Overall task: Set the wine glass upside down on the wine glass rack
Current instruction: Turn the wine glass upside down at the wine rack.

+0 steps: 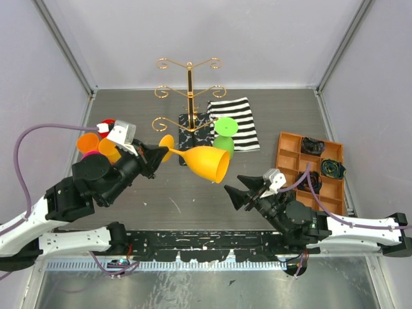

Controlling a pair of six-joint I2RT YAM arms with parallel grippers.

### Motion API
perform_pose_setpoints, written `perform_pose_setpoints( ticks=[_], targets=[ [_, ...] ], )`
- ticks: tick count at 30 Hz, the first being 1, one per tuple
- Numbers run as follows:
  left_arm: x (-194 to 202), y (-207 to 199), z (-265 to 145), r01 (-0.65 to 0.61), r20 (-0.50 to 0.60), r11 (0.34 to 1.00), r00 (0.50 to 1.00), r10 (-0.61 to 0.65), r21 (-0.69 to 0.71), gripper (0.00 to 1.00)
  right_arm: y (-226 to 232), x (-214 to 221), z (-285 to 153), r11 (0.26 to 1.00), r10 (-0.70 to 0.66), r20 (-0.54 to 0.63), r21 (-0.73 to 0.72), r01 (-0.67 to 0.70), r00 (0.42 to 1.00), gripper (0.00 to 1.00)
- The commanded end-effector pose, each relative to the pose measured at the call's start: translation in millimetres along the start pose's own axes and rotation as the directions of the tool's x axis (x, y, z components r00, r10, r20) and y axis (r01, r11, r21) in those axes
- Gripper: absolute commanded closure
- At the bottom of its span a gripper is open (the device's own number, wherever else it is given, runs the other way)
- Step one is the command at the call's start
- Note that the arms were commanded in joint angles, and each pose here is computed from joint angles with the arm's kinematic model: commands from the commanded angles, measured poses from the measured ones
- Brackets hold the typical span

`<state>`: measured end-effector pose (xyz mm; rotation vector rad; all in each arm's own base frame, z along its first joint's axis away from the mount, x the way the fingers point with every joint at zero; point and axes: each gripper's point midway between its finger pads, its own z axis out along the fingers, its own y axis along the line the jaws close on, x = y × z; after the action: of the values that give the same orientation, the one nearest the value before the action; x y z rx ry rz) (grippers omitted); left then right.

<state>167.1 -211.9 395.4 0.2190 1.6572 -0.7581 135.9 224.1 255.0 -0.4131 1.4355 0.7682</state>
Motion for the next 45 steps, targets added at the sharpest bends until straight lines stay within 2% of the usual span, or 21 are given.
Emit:
perform_pose_setpoints(
  ticks=[1, 4, 8, 11, 14, 18, 21, 27, 30, 37, 42, 45],
  targets=[
    [11.2, 34.4, -5.2, -0.316, -0.133, 0.942, 0.944, 0.302, -0.108, 1.0, -32.1, -27.5, -7.9, 0.947, 0.219, 0.021, 0.236, -0.218, 0.975, 0.36],
    [12.7, 30.4, -4.8, -0.385, -0.142, 0.921, 0.916, 0.374, -0.056, 1.0, -32.4, -28.1, -9.6, 0.929, 0.262, -0.021, 0.276, -0.246, 0.965, 0.33],
    [6.1, 29.3, -8.9, -0.455, -0.119, 0.89, 0.885, 0.45, -0.013, 1.0, -28.0, -23.3, -12.9, 0.942, 0.222, -0.137, 0.284, -0.176, 0.965, 0.28],
    [1.9, 34.8, -11.6, -0.529, -0.118, 0.849, 0.844, 0.524, -0.01, 1.0, -37.1, -30.9, -17.9, 0.914, 0.257, -0.138, 0.355, -0.195, 0.956, 0.25],
    [4.4, 39.0, -10.4, -0.608, -0.149, 0.794, 0.785, 0.602, 0.002, 1.0, -37.5, -42.4, -19.6, 0.909, 0.278, -0.12, 0.353, -0.221, 0.953, 0.24],
    [20.8, 36.6, -1.7, -0.695, -0.217, 0.715, 0.689, 0.692, 0.073, 1.0, -6.1, -57.8, -15.7, 0.97, 0.216, -0.176, 0.155, -0.189, 0.961, 0.24],
    [34.0, 29.0, 4.2, -0.719, -0.231, 0.68, 0.643, 0.73, 0.145, 1.0, 10.2, -73.2, -12.7, 0.979, 0.2, -0.178, 0.069, -0.191, 0.963, 0.24],
    [45.7, 3.0, 15.0, -0.704, -0.181, 0.66, 0.636, 0.75, 0.261, 1.0, 51.0, -82.3, -1.1, 0.983, 0.14, -0.247, -0.084, -0.165, 0.959, 0.26],
    [49.2, -9.2, 18.9, -0.694, -0.154, 0.652, 0.639, 0.753, 0.307, 1.0, 62.4, -77.3, 4.1, 0.978, 0.149, -0.277, -0.1, -0.183, 0.949, 0.29],
    [48.4, -18.1, 22.6, -0.687, -0.14, 0.645, 0.641, 0.755, 0.334, 1.0, 78.6, -91.0, 12.1, 0.959, 0.19, -0.268, -0.156, -0.238, 0.944, 0.3],
    [51.2, -19.3, 19.4, -0.67, -0.135, 0.658, 0.658, 0.74, 0.344, 1.0, 85.5, -82.2, 37.0, 0.943, 0.19, -0.341, -0.196, -0.267, 0.92, 0.33],
    [52.4, -18.7, 17.5, -0.672, -0.133, 0.651, 0.652, 0.746, 0.353, 1.0, 81.5, -85.8, 50.9, 0.921, 0.232, -0.337, -0.226, -0.318, 0.913, 0.36]
  ],
)
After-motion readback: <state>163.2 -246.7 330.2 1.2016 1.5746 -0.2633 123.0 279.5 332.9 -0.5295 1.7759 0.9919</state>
